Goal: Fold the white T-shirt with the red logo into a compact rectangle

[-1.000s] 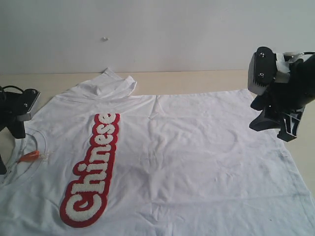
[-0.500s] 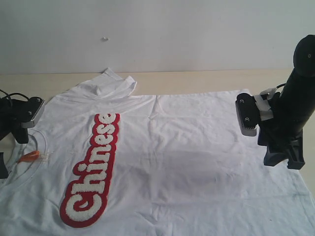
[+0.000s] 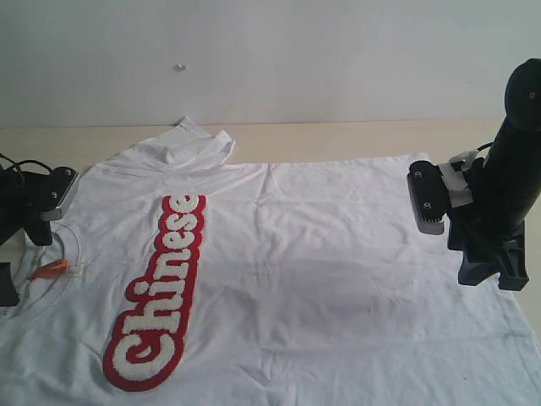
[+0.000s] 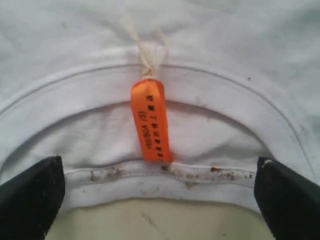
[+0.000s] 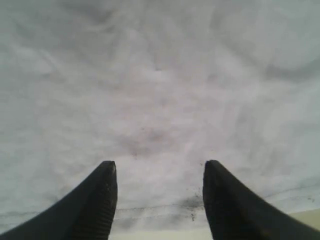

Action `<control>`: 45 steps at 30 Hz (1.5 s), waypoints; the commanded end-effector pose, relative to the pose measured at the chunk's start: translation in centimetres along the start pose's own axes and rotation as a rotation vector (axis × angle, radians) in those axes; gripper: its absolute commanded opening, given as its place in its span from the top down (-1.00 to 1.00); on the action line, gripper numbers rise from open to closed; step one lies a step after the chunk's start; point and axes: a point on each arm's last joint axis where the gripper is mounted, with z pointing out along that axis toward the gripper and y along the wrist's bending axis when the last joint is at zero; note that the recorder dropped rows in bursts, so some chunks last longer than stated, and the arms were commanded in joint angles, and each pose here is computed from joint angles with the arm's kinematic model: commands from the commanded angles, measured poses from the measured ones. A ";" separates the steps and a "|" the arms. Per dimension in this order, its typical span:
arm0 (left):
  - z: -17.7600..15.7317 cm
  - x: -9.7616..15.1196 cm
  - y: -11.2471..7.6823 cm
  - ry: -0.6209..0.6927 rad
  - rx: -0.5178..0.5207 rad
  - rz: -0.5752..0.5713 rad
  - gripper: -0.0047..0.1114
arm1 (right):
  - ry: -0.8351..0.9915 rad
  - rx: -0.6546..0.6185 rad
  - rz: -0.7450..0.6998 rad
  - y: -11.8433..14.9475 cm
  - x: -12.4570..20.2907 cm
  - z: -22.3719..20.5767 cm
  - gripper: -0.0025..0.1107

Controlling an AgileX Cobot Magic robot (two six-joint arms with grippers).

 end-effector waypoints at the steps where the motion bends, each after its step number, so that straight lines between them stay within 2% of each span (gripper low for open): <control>1: 0.9 0.0 -0.5 -0.019 0.087 0.010 -0.78 | -0.013 0.000 -0.006 -0.1 -0.2 -0.2 0.04; 8: 1.2 0.3 0.1 0.014 0.035 -0.058 -0.78 | -0.013 0.000 -0.006 -0.1 -0.2 -0.2 0.04; 14: 1.2 0.8 0.1 0.030 0.025 -0.055 -0.78 | -0.014 0.002 -0.006 -0.1 -0.2 -0.2 0.04; 19: 1.2 1.4 0.1 0.079 0.026 0.012 -0.78 | -0.016 0.006 -0.005 -0.1 -0.3 -0.2 0.04; 24: 1.2 1.3 0.2 0.073 0.021 0.008 -0.78 | -0.016 0.006 -0.005 -0.1 -0.3 -0.2 0.04; 33: 2.9 1.4 0.1 0.071 0.086 0.000 -0.78 | -0.041 0.000 0.017 -0.1 -0.5 -0.2 0.04; 45: 3.1 1.4 -0.1 0.071 0.108 -0.001 -0.78 | -0.061 -0.004 0.041 0.0 -0.7 -0.2 0.04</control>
